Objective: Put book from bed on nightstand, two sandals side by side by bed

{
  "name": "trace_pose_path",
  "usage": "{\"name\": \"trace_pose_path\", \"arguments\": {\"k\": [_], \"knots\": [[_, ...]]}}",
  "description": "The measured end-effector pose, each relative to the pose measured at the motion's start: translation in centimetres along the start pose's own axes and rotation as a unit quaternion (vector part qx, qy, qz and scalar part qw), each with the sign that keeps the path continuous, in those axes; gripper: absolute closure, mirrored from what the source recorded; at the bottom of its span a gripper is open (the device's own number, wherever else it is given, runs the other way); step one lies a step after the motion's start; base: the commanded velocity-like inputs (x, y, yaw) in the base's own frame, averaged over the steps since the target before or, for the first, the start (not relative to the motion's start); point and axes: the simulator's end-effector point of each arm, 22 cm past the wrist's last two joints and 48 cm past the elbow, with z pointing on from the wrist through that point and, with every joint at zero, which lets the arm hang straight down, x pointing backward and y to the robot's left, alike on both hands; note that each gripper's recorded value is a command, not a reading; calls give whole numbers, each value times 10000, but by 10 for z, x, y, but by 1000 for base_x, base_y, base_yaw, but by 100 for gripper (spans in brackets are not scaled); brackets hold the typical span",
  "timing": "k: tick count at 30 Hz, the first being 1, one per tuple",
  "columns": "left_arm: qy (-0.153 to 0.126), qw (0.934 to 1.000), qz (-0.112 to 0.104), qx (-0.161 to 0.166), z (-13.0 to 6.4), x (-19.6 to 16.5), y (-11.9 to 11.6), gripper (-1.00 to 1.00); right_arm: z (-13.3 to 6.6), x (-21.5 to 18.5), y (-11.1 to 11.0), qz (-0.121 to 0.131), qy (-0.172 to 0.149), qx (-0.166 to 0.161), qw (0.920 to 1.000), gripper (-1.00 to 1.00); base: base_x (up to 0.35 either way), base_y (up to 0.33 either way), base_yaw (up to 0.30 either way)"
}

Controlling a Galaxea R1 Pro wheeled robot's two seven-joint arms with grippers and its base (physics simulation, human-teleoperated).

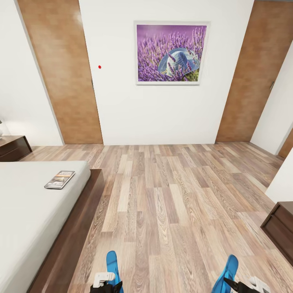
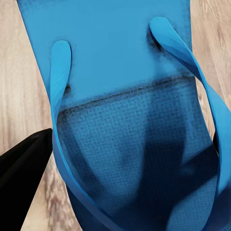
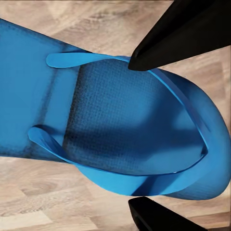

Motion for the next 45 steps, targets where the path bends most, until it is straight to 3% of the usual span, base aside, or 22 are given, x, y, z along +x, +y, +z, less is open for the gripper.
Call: {"name": "trace_pose_path", "arguments": {"k": [8,45], "knots": [[1,10000,-6,-5,0,0,0,100,0,0,-4,-5,-6,88,10000,100,145,0,0],[5,10000,-18,-9,0,0,0,100,0,-1,-3,-34,-6,79,10000,100,330,0,0]]}}
